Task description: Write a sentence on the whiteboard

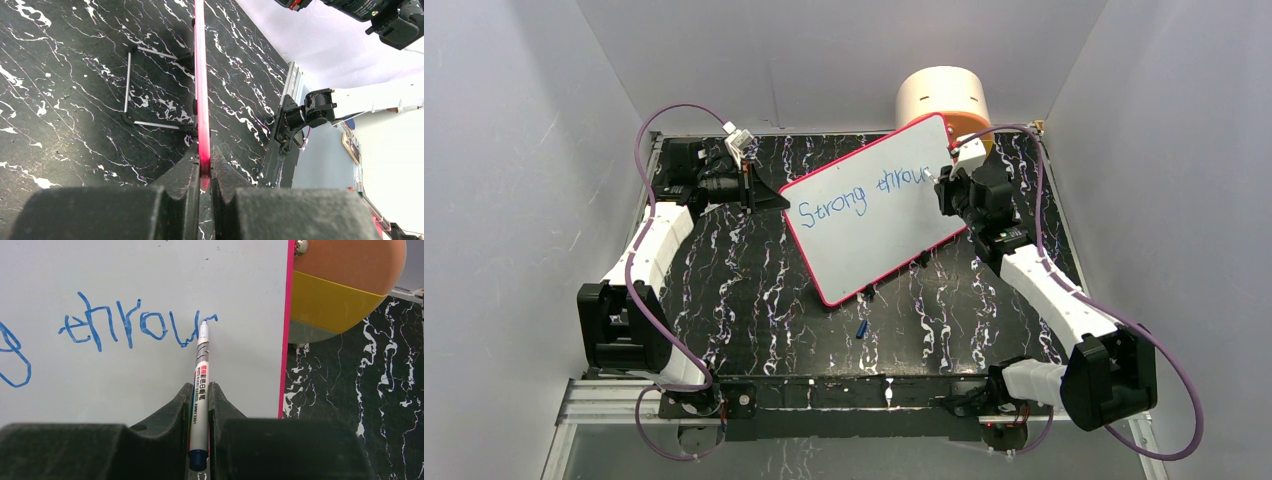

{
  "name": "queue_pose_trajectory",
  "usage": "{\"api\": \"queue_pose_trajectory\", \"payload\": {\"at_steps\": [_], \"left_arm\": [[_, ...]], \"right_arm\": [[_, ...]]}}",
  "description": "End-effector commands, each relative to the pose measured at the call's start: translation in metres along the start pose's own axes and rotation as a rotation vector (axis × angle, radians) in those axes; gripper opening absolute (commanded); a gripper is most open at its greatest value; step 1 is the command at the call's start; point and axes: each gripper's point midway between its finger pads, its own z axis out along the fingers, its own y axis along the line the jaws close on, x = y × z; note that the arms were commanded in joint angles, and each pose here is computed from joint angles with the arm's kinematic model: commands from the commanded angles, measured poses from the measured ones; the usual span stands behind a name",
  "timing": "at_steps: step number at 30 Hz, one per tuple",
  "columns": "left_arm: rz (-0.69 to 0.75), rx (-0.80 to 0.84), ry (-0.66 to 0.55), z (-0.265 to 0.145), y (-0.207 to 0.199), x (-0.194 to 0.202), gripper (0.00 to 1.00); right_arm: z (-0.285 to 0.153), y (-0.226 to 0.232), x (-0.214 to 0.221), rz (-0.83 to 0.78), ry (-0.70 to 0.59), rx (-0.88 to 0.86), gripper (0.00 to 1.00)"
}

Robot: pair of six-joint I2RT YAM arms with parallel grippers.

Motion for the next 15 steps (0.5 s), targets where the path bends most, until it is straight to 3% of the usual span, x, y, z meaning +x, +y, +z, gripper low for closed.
{"api": "queue_pose_trajectory", "payload": {"at_steps": [1, 15], "left_arm": [[0.037, 0.046, -0.013, -0.008, -0.022, -0.006, 0.0], [0.03, 0.052, -0.01, -0.007, -0.021, -0.005, 0.0]], "right_arm": [[-0.007, 0.0, -0.011, 0.008, -0.032, -0.001, 0.0], [-0.006, -0.009, 0.002, -0.012, -0.003, 0.047, 0.0]]}}
